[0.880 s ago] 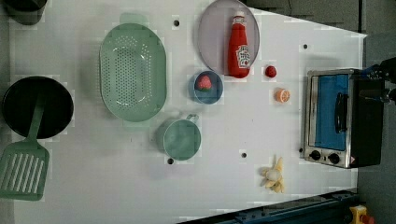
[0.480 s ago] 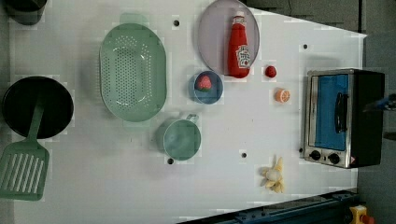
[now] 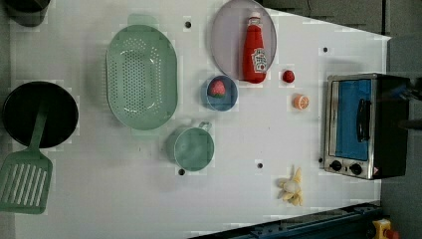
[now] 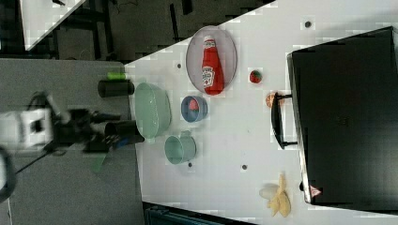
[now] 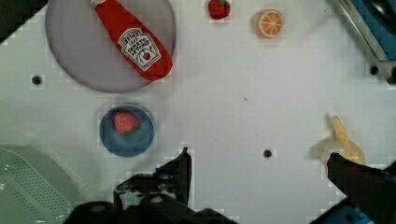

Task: Pick ketchup from plate and place it on table.

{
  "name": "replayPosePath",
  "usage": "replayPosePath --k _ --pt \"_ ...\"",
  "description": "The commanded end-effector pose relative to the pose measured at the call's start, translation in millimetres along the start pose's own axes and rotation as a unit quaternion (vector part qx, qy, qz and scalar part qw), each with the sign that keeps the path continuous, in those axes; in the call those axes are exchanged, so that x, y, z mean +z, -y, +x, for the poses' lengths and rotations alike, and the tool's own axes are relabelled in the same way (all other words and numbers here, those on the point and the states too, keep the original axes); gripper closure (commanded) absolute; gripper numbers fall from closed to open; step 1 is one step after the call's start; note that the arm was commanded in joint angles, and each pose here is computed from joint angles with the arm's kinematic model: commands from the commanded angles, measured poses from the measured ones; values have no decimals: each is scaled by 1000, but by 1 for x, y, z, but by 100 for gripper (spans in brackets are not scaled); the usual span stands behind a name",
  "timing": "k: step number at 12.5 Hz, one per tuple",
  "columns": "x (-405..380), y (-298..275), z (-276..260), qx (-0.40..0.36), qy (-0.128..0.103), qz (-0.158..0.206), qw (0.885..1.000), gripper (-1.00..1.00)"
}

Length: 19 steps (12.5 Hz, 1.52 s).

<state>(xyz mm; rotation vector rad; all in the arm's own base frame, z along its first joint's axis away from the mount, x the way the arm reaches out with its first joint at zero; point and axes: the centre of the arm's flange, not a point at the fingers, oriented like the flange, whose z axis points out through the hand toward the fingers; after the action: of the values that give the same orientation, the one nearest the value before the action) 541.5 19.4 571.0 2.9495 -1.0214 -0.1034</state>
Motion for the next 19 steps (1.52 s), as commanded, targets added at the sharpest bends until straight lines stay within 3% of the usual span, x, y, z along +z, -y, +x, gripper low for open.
replayPosePath --k 1,4,7,11,14,19 --pt "86 35 24 -116 46 -22 992 -100" --pt "149 62 43 -194 58 -17 979 -100" --pt "209 83 59 -226 52 -21 973 -100" --pt "279 113 77 -265 1 -14 964 -100" --pt "324 128 83 -320 -34 -8 947 -100" --pt "381 137 88 -334 -64 10 940 -100"
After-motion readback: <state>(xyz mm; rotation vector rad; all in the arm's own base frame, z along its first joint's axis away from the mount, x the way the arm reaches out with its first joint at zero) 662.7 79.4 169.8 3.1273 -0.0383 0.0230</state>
